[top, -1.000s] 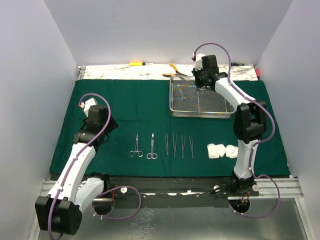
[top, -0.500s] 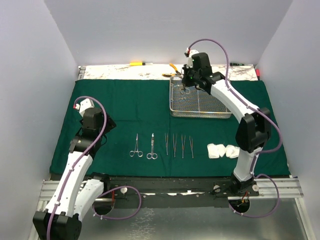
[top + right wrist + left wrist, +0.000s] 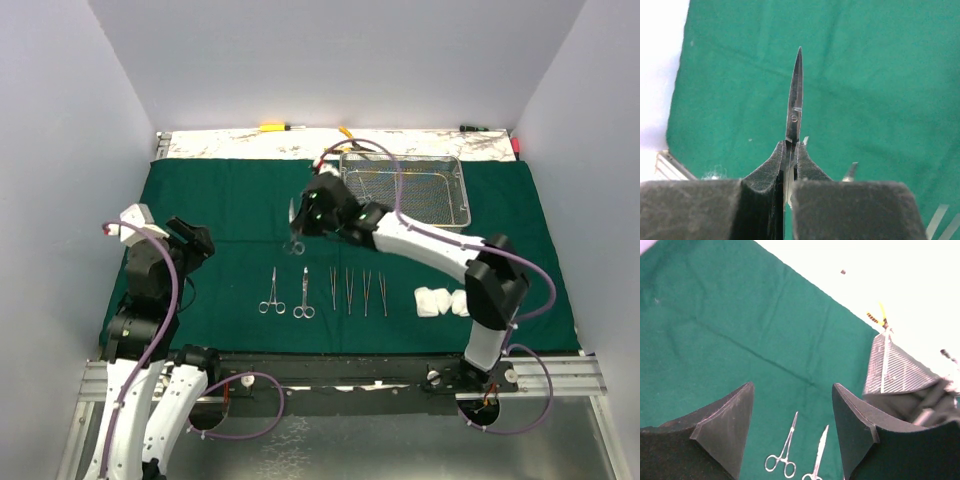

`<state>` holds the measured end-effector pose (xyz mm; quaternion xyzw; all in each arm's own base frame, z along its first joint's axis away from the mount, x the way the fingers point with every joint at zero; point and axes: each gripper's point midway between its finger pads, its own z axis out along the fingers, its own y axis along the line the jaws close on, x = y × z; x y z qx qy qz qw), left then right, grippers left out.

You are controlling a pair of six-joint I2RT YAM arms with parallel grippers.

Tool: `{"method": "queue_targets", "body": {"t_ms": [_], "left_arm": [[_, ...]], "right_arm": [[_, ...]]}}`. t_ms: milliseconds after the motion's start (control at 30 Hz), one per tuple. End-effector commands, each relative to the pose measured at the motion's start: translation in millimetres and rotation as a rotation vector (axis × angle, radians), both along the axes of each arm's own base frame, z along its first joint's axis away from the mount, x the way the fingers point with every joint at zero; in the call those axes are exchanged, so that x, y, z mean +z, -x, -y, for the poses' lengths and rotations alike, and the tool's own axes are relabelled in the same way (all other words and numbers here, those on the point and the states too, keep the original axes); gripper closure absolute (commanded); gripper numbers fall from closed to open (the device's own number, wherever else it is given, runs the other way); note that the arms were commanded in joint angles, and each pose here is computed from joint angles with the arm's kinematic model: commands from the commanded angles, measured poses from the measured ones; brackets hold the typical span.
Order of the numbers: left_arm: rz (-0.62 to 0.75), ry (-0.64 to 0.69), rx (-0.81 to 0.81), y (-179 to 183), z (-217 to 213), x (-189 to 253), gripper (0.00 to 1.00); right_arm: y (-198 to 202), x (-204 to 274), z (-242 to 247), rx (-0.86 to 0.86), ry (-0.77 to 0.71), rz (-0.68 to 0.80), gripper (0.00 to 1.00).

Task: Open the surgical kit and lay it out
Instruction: Place the medical item in the surgical kit.

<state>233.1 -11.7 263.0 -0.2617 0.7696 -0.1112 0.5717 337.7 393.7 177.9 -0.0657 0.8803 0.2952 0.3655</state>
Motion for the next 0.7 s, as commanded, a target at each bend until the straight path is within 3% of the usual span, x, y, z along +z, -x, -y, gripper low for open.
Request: {"method": "queue_targets", "body": {"t_ms": [0, 267, 667], "left_arm": [[0.026, -0.01, 0.049, 23, -13, 23, 0.35], [0.032, -0.02, 0.1, 38, -24, 36, 0.35], [0.011, -0.033, 0.119, 41, -28, 32, 0.35]], "right_arm": [[20, -17, -56, -0.114, -0.148, -0.055, 0.99], [71, -72, -123, -0.137, -0.173, -0.215, 1.0], [86, -113, -147, -0.162, -0.144, -0.314, 0.99]]}}
